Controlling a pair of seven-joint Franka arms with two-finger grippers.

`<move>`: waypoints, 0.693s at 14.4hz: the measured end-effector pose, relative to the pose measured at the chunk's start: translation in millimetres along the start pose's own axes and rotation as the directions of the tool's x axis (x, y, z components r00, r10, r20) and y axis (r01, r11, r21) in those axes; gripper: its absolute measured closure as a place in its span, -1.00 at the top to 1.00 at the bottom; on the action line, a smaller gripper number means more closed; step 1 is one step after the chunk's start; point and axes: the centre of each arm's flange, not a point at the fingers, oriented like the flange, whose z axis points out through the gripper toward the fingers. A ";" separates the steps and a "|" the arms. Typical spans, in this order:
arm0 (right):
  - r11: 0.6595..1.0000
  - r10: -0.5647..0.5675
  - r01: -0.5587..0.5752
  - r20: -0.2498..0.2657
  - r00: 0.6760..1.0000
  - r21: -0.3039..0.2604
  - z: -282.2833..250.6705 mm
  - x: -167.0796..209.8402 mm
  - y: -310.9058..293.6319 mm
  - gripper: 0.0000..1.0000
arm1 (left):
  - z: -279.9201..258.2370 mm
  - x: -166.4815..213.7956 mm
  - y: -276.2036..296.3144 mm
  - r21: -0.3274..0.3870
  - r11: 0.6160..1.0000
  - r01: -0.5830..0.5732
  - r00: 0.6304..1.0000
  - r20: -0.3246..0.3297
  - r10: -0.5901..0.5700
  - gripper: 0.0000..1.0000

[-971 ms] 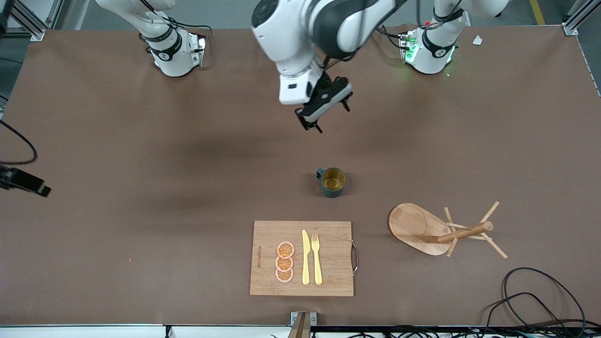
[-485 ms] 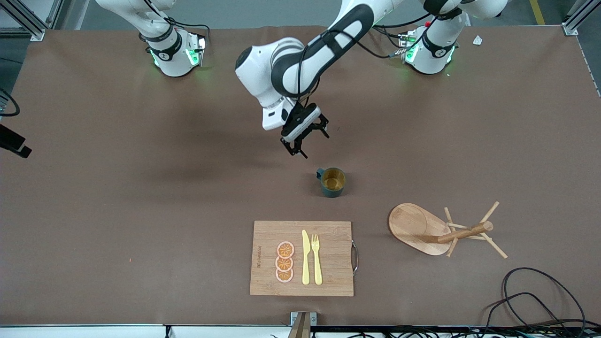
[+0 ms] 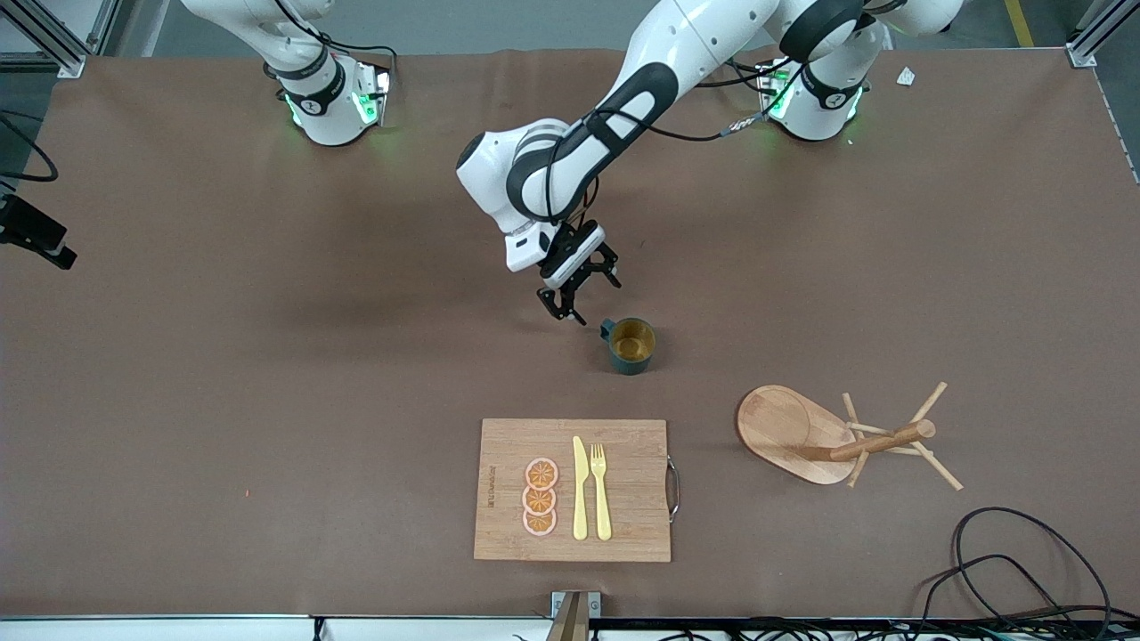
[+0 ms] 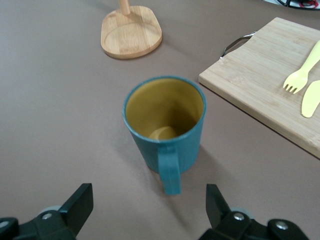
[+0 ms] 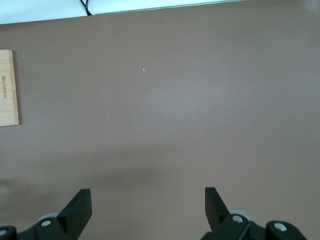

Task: Pass cup and hang on rack
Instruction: 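Reach the left gripper down to the mug handle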

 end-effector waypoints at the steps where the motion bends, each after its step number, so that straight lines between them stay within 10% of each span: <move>1: 1.000 -0.008 0.008 -0.001 1.000 0.000 -0.3 0.0 -1.1 1.00 | 7.9 -6.9 0.2 -0.010 1.000 0.010 1.000 -0.023 -0.010 0.99; 10: 1.000 -0.018 0.018 0.008 1.000 0.001 0.5 -0.9 -3.0 1.00 | 42.6 -26.9 5.3 -0.023 1.000 0.017 0.997 -0.070 -0.018 0.69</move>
